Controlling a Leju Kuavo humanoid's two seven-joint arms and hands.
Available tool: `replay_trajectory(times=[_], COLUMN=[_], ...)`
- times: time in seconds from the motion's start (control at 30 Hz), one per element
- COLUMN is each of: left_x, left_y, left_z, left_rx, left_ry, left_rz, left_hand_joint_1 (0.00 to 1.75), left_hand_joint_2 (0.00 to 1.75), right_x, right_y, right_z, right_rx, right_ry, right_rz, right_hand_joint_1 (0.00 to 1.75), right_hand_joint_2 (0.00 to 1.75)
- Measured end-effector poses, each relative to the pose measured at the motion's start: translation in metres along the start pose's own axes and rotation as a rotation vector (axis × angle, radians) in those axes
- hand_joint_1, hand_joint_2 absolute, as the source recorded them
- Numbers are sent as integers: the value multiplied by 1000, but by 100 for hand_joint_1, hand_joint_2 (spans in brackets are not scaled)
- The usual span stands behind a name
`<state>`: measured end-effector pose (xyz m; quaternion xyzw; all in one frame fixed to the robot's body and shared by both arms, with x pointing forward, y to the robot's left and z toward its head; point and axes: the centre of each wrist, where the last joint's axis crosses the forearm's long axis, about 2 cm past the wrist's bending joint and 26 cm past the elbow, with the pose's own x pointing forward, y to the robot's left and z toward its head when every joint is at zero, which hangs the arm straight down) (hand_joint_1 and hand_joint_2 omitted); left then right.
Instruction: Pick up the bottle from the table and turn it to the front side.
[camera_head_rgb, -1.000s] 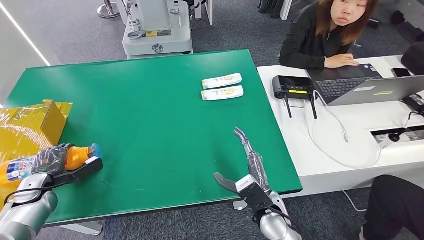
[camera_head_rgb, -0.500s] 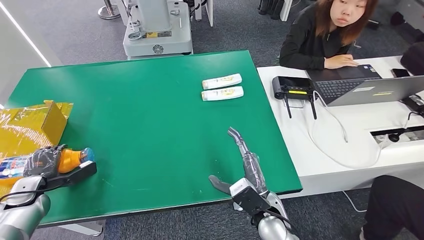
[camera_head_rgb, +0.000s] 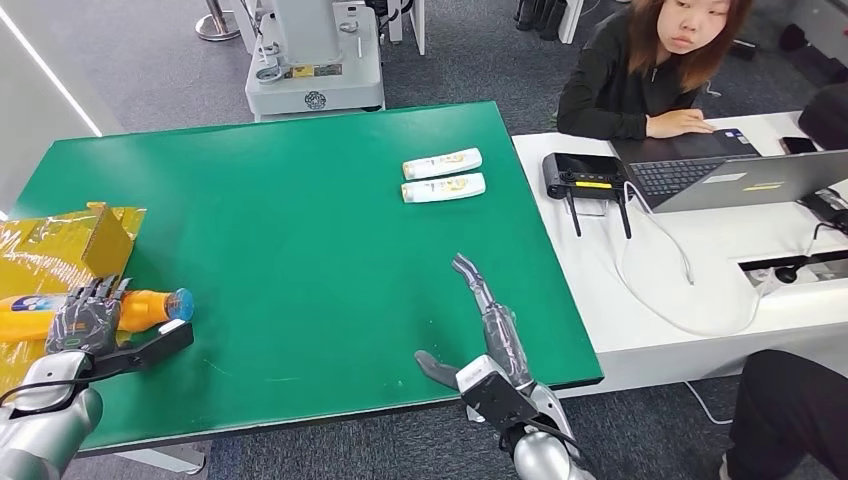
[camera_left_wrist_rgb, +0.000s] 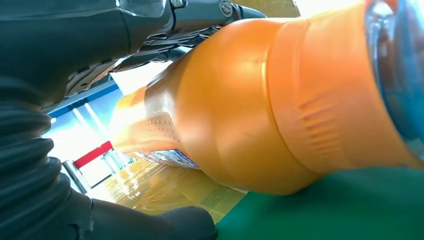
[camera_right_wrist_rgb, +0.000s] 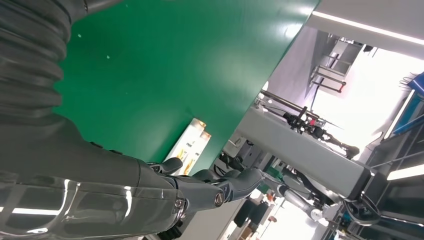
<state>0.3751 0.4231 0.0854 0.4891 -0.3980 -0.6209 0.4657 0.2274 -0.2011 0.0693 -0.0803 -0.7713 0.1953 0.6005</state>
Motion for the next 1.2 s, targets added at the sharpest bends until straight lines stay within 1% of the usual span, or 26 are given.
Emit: replay_trajectory(times=[0.23,0.33,0.4,0.5,0.6,0.77,0.83,0.93,1.0,1.1,1.2], left_x=[3,10,19,38,61,98,118,150,168,185,194], left_y=[0,0,-3,-5,-7,-4,1,15,31,54,69], left_z=[-1,-1,0,1,1,1,1,1,0,1,4], left_rx=[-9,34,88,160,225,292,306,315,344,403,453], left_ry=[-16,-43,-71,-112,-159,-243,-278,-311,-331,-374,-421], left_rz=[11,13,32,81,158,299,374,461,519,662,777], left_hand_joint_1=[0,0,0,0,0,0,0,0,0,0,0], left_hand_joint_2=[175,175,175,175,175,175,175,175,175,175,175], right_x=[-2,-2,-2,-3,-3,-4,-5,-9,-13,-17,-19], right_y=[-1,-1,-1,0,1,0,0,-2,-4,-6,-6], right_z=[0,1,1,4,7,11,13,15,18,21,23], right_rx=[2,-2,-6,-9,-15,-24,-31,-56,-74,-86,-88], right_ry=[-1,2,9,21,30,44,52,58,64,75,82], right_rz=[-2,-2,-3,0,-1,-3,-13,-44,-54,-54,-48], right_hand_joint_1=[0,0,0,0,0,0,0,0,0,0,0], right_hand_joint_2=[175,175,175,175,175,175,175,175,175,175,175])
